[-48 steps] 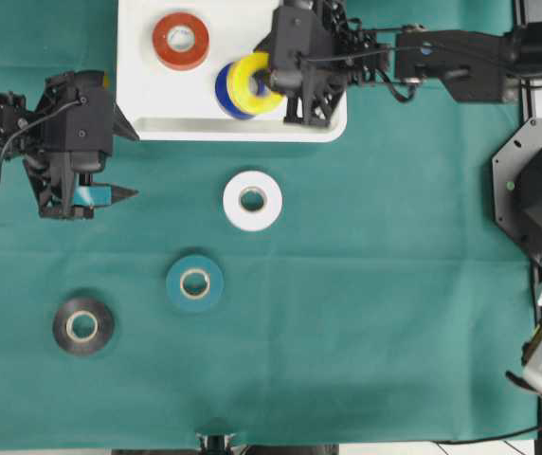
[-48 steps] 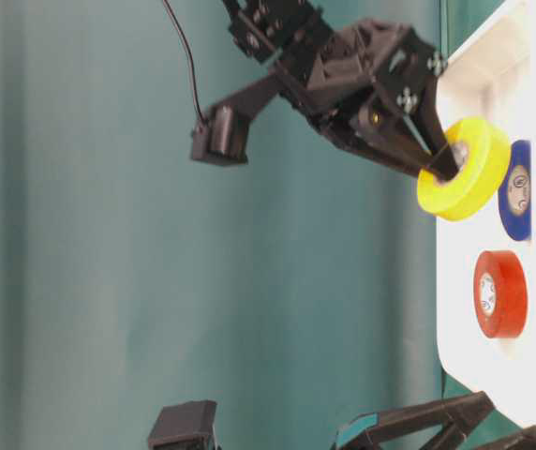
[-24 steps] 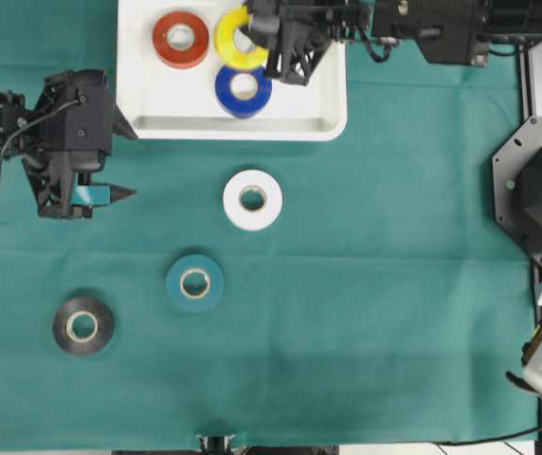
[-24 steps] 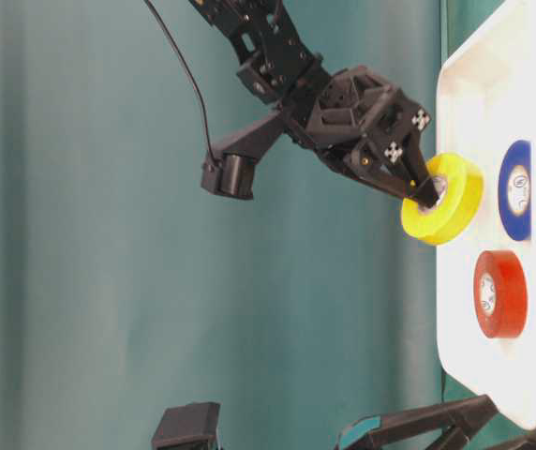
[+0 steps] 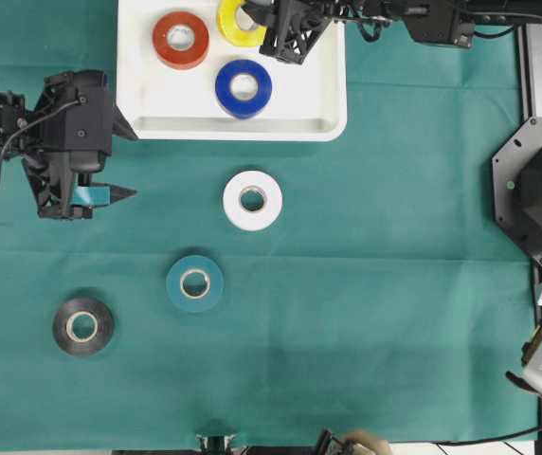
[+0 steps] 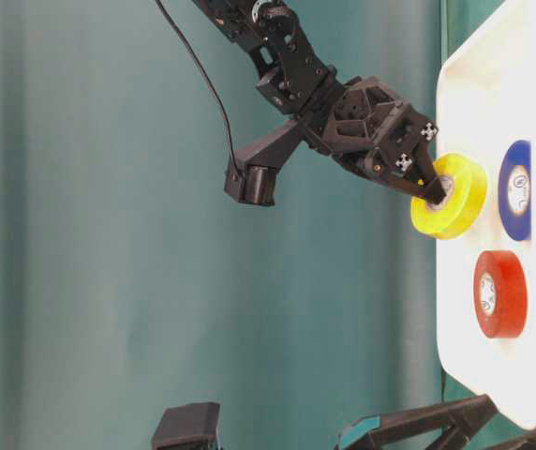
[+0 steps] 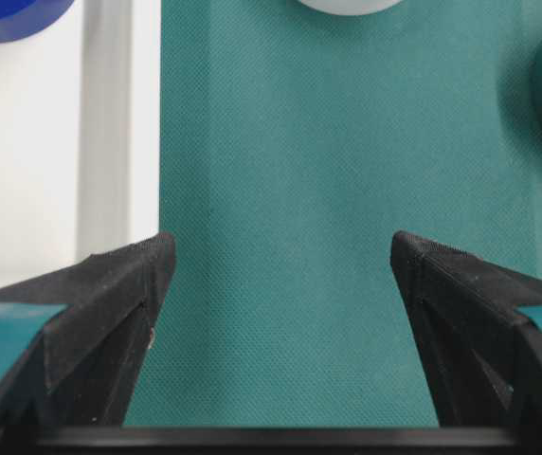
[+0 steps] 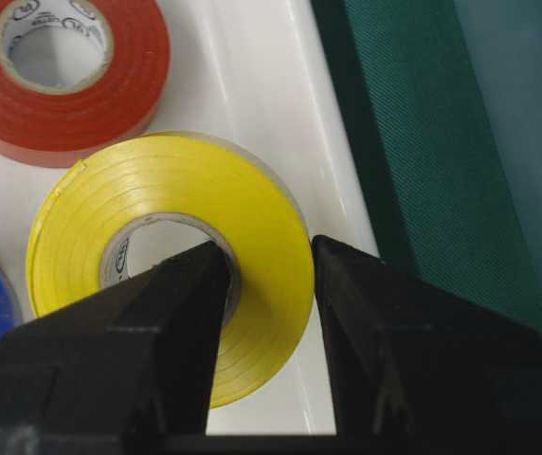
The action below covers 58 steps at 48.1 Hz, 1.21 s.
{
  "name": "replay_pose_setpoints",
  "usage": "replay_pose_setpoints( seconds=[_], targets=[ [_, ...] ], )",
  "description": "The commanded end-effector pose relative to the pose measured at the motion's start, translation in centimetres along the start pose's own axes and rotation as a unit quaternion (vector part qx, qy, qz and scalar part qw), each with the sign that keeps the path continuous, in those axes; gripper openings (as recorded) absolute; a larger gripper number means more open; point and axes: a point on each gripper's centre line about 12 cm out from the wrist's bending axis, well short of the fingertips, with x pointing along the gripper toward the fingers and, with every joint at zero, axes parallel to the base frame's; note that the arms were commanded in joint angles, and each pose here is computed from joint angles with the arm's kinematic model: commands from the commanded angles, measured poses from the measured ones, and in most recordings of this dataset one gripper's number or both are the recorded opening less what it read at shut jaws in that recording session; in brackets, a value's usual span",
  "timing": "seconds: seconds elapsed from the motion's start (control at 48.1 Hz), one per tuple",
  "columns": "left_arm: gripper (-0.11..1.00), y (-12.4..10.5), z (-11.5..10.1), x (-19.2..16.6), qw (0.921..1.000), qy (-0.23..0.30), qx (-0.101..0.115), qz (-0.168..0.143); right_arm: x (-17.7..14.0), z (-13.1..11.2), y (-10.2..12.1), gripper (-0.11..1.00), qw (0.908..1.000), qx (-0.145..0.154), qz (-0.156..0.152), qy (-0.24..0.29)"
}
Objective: Put the tape alternately from left to right into the white case.
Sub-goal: 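Place the yellow roll in the tray's upper area and release, then withdraw the right gripper from the tray toward the white roll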
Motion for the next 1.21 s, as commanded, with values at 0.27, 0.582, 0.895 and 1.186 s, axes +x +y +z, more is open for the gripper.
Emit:
replay_pose_setpoints(
  seconds=[0.27,0.582,0.895,1.186],
  targets=[
    [0.96,0.0,0.9,-0.3,0.9999,-0.016,-0.001,0.000,-0.6,1.2,-0.3,0.08,0.9999,0.002,-0.004,-0.016],
    [0.96,0.0,1.0,-0.3,0.9999,-0.017,0.000,0.001,-0.6,0.9,-0.3,0.84,0.9999,0.003,-0.003,-0.013],
    [0.96,0.0,1.0,-0.3,0.9998,-0.018,0.000,0.001,-0.8,0.5,0.1,0.82,1.0000,0.002,0.000,-0.009],
    [0.96,0.0,1.0,-0.3,0.9998,-0.018,0.000,0.001,-3.6,0.7,2.9,0.82,0.9992,-0.020,0.025,-0.026]
  ],
)
